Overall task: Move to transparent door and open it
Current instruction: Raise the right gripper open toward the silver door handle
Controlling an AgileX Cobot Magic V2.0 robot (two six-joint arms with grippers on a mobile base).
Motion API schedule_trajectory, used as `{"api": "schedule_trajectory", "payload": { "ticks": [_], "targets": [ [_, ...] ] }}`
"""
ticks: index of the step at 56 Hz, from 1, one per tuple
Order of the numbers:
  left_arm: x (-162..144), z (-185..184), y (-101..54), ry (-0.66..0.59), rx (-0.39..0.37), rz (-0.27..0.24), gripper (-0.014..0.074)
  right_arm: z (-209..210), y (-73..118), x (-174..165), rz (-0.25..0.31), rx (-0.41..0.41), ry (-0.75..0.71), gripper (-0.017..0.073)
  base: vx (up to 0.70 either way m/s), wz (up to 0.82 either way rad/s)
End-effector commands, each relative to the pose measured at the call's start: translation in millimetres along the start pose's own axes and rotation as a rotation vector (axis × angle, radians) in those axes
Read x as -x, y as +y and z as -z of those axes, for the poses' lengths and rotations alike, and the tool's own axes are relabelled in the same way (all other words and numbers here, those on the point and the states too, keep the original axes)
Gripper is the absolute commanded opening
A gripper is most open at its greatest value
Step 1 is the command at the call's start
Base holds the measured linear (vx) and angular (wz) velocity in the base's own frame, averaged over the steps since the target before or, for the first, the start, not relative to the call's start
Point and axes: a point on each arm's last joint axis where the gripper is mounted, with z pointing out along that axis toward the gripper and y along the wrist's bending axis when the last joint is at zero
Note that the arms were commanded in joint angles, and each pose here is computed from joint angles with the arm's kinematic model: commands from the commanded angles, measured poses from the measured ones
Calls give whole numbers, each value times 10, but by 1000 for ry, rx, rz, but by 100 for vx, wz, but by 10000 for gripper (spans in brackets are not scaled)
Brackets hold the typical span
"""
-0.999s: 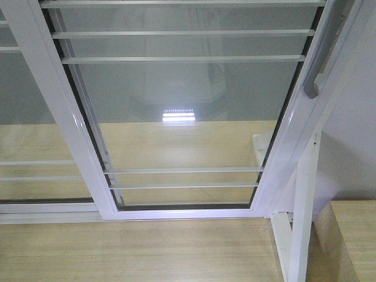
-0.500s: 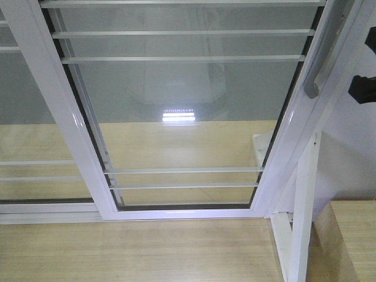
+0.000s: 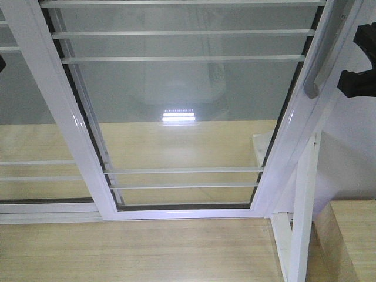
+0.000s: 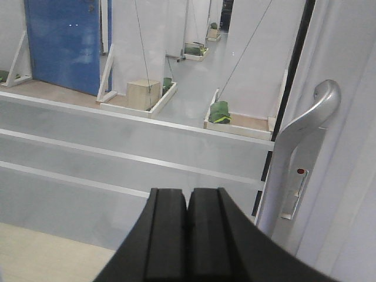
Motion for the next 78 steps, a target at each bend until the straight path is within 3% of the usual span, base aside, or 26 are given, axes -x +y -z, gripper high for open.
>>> {"api": "schedule_trajectory", "payload": {
  "ticks": [1, 13, 21, 31, 36, 54, 78],
  "targets": [
    [204, 20, 15, -115, 22, 14, 179, 37, -10, 217, 6, 2, -135, 198, 0, 0],
    [211, 21, 17, -122, 25, 13, 379, 37, -10, 217, -5, 2, -135, 488, 0, 0],
    [251, 27, 32, -167, 41, 13, 472, 37, -12, 218, -30, 3, -135, 606, 0, 0],
    [270, 31, 39, -188, 48, 18, 489, 13, -11, 193, -33, 3, -115, 606, 0, 0],
    [252, 27, 32, -168, 41, 18, 489, -34, -21, 125, -103, -3, -56, 589, 0, 0],
    [199, 19, 13, -109, 20, 17, 489, -211, -459, -94, -172, -213, 43, 584, 0, 0],
    [191, 18, 10, -101, 17, 17, 489, -880, -590, -333, -179, -207, 64, 584, 0, 0]
  ]
}}
